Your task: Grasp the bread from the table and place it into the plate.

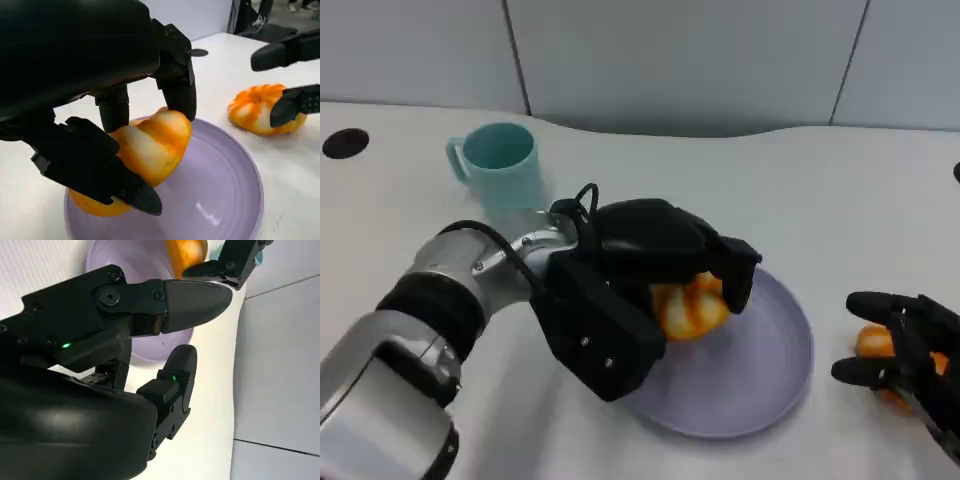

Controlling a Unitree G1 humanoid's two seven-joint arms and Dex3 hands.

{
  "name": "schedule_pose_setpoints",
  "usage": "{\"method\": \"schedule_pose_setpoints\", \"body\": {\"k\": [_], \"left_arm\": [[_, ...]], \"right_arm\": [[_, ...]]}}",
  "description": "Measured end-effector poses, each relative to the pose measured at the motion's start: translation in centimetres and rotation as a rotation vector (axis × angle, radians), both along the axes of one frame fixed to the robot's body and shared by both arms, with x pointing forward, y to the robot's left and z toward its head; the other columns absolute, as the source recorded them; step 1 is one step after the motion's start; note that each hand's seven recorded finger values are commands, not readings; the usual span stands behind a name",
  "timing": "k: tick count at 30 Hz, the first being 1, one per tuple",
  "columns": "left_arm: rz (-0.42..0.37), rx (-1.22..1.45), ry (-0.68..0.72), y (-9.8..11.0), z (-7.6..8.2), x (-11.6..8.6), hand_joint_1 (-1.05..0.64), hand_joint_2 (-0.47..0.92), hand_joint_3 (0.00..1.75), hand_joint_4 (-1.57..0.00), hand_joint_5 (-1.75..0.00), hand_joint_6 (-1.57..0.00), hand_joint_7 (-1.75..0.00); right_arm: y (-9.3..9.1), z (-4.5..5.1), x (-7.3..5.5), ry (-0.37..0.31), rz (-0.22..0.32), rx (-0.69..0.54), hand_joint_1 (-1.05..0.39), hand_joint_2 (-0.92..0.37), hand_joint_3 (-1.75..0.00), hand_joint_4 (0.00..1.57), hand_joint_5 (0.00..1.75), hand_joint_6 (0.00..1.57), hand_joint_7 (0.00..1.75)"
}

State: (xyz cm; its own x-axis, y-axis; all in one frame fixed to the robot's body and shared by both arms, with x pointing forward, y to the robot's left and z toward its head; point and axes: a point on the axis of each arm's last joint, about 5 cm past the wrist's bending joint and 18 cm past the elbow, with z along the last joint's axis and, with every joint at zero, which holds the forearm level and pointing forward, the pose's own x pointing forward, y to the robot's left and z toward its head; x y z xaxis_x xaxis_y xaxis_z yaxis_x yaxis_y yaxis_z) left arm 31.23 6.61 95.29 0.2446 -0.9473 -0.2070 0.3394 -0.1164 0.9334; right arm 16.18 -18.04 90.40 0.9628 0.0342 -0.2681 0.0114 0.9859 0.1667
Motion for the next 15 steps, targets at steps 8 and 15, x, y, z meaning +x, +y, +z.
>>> {"method": "schedule_pose_setpoints", "body": {"k": [8, 15], "left_arm": [[-0.080, 0.009, 0.022, 0.08, 0.24, -0.24, -0.74, 0.92, 0.04, 0.00, -0.86, -0.22, -0.44], [-0.107, 0.046, 0.051, 0.11, 0.48, -0.20, -0.73, 0.92, 0.05, 0.00, -0.60, -0.22, -0.25]], "right_arm": [[0.14, 0.03, 0.11, -0.002, 0.002, 0.000, -0.35, -0.92, -0.43, 0.52, 1.05, 0.51, 0.72], [0.15, -0.03, 0.14, 0.002, 0.005, -0.016, -0.38, -0.92, -0.48, 0.53, 1.00, 0.54, 0.45]]}}
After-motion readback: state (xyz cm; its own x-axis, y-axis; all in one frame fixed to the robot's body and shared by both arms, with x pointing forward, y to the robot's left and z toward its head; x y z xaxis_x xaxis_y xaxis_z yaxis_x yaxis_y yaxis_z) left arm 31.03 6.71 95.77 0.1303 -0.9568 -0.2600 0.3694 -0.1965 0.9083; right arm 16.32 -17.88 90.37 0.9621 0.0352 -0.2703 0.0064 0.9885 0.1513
